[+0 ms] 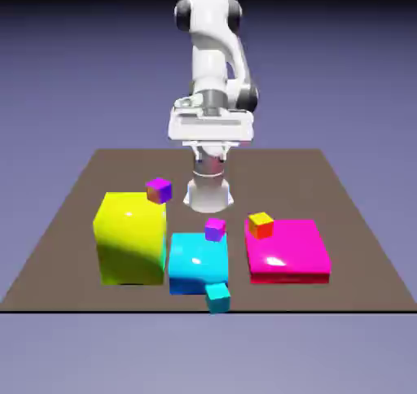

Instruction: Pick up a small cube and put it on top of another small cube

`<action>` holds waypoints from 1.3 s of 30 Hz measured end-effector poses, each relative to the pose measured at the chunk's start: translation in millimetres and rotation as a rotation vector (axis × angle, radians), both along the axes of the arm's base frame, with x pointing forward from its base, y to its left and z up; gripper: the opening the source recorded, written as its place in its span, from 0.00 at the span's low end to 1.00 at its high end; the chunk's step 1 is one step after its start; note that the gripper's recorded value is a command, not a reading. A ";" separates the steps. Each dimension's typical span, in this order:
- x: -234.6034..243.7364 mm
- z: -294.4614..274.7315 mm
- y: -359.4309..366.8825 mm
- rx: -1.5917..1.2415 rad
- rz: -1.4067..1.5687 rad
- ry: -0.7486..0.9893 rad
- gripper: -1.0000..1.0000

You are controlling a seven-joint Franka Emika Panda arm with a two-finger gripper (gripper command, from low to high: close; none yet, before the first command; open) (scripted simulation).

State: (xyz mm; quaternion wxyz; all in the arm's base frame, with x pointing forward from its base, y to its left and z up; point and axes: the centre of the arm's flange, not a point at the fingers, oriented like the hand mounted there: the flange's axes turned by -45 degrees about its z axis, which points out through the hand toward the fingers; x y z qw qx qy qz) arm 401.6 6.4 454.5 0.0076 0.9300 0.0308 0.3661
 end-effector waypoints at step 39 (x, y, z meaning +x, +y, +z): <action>188.7 -337.0 32.7 -0.183 0.159 1.325 0.50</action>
